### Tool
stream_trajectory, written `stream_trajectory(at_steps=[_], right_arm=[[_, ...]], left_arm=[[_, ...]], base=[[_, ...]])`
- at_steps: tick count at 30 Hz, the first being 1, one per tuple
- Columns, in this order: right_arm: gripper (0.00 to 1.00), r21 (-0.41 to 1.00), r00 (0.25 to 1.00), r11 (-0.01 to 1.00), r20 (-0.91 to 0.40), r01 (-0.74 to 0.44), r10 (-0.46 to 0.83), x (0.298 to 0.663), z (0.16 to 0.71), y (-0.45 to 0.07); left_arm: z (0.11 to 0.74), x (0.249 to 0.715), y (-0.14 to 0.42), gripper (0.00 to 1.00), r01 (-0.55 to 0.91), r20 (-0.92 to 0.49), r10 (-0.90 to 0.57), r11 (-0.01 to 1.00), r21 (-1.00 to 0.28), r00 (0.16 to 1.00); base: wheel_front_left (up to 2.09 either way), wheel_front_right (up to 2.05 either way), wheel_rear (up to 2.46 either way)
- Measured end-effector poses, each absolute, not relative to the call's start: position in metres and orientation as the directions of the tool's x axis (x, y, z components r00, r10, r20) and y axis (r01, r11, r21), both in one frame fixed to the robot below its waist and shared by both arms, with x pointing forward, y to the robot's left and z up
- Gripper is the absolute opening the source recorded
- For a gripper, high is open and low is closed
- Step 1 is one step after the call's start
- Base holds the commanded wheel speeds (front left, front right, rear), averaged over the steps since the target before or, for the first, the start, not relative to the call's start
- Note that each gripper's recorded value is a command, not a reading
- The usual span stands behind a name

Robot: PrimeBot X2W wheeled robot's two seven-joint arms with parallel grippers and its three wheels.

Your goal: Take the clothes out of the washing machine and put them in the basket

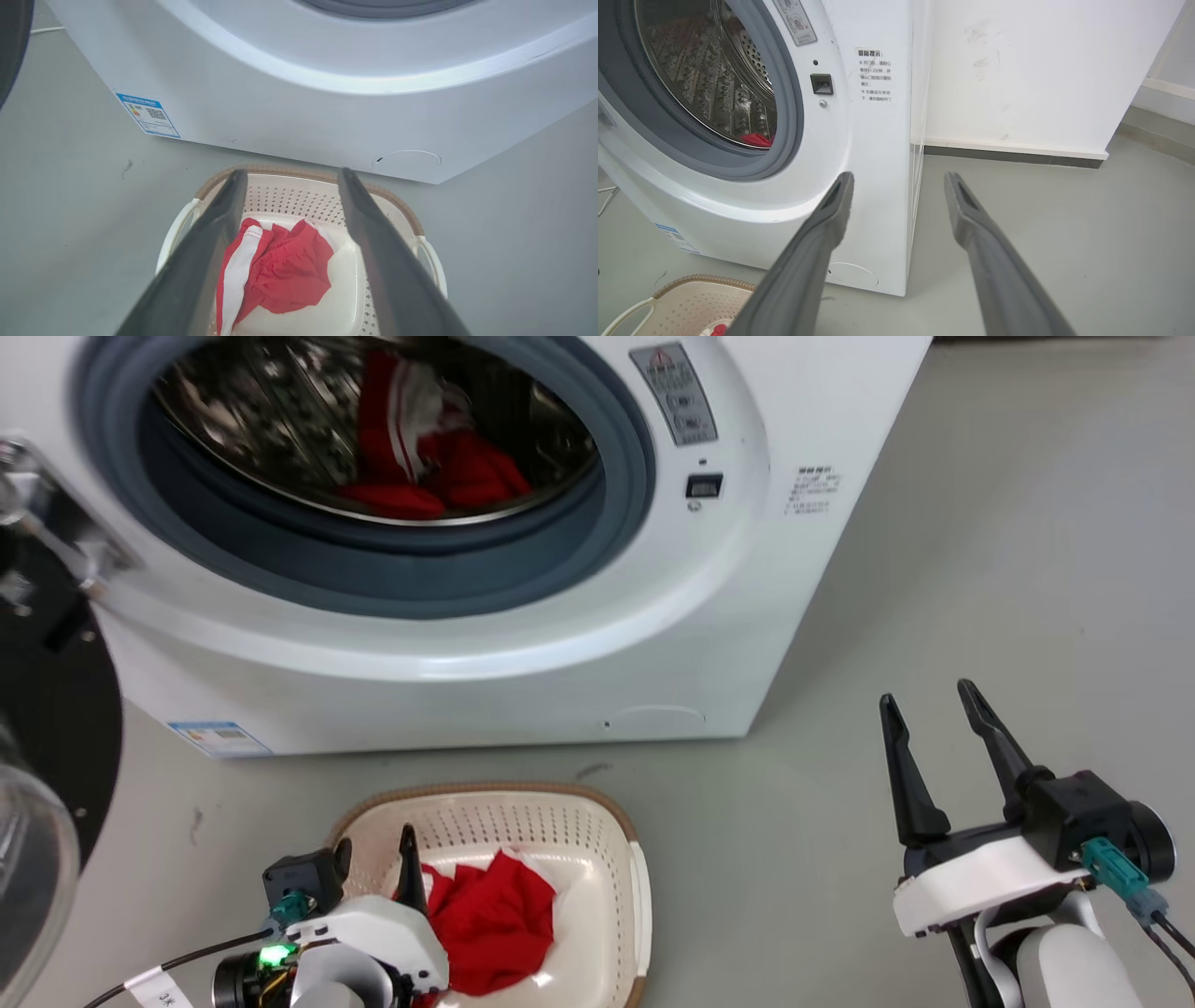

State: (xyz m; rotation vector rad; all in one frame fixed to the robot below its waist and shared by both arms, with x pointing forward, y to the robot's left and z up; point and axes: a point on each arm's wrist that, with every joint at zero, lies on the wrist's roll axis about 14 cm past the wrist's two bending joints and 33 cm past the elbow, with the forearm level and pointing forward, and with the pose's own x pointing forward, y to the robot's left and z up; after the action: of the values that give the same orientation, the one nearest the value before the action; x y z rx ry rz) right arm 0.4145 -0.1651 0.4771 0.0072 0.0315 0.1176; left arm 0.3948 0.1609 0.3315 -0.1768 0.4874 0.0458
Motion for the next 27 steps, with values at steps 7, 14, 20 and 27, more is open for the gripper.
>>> stream_trajectory(at_steps=[7, 14, 20, 27], right_arm=[[1.0, -0.003, 0.992, 0.992, 0.022, -0.123, 0.123, 0.402, 0.502, -0.163], [1.0, -0.006, 0.992, 0.993, 0.056, -0.116, 0.116, 0.4, 0.516, -0.165], [1.0, -0.002, 0.991, 0.993, 0.058, -0.119, 0.119, 0.401, 0.518, -0.164], [1.0, 0.01, 0.991, 0.992, 0.041, -0.124, 0.124, 0.405, 0.51, -0.162]], left_arm=[[0.403, 0.412, 0.162, 1.0, -0.053, -0.248, 0.016, 0.988, -0.144, 0.969], [0.462, 0.427, 0.156, 1.0, -0.009, -0.06, 0.002, 0.993, -0.114, 0.998], [0.494, 0.448, 0.155, 1.0, 0.007, 0.037, -0.004, 0.995, -0.099, 0.999], [0.51, 0.488, 0.149, 1.0, 0.05, 0.082, -0.047, 0.998, -0.043, 0.996]], base=[[0.0, 0.0, 0.0], [0.0, 0.0, 0.0], [0.0, 0.0, 0.0], [0.0, 0.0, 0.0]])
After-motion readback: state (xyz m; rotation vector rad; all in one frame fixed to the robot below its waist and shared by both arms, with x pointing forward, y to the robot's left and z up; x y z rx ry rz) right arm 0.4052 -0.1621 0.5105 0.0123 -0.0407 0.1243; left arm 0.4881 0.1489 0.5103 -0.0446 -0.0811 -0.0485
